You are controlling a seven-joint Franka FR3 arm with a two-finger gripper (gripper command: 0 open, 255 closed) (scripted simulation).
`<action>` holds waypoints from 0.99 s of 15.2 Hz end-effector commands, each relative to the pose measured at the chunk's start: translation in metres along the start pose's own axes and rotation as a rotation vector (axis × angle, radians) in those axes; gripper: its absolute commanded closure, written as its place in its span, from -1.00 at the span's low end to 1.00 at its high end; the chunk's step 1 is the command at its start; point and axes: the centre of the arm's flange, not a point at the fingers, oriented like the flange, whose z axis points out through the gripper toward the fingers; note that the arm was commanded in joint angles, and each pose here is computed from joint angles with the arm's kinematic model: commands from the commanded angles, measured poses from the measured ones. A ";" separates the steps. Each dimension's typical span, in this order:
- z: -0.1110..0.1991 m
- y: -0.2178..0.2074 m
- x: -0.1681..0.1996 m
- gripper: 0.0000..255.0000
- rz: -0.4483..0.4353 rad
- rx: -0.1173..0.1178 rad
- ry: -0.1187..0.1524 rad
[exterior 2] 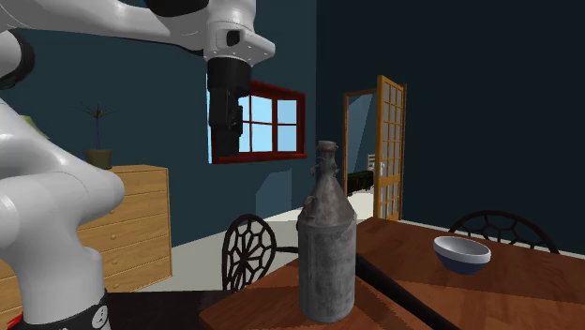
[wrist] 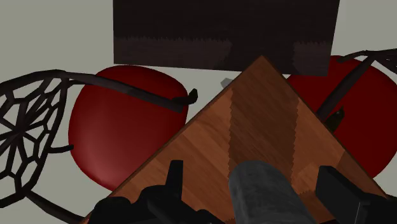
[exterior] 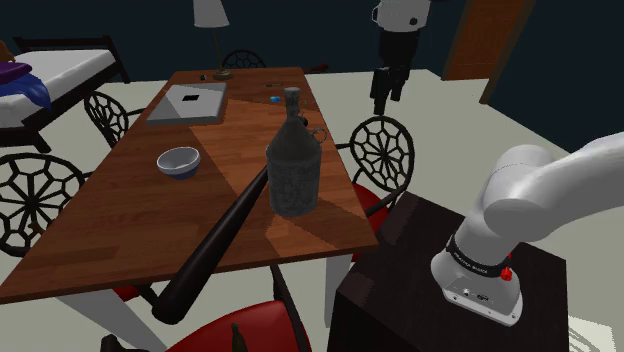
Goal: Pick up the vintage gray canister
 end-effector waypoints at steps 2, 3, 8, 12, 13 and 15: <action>-0.003 -0.006 0.011 -1.00 0.001 -0.004 0.003; -0.005 -0.013 0.022 -1.00 0.002 -0.009 0.007; -0.018 -0.044 0.078 -1.00 0.006 -0.030 0.024; -0.028 -0.069 0.122 -1.00 0.010 -0.047 0.038; -0.031 -0.075 0.134 -1.00 0.011 -0.051 0.041; -0.036 -0.088 0.156 -1.00 0.012 -0.060 0.048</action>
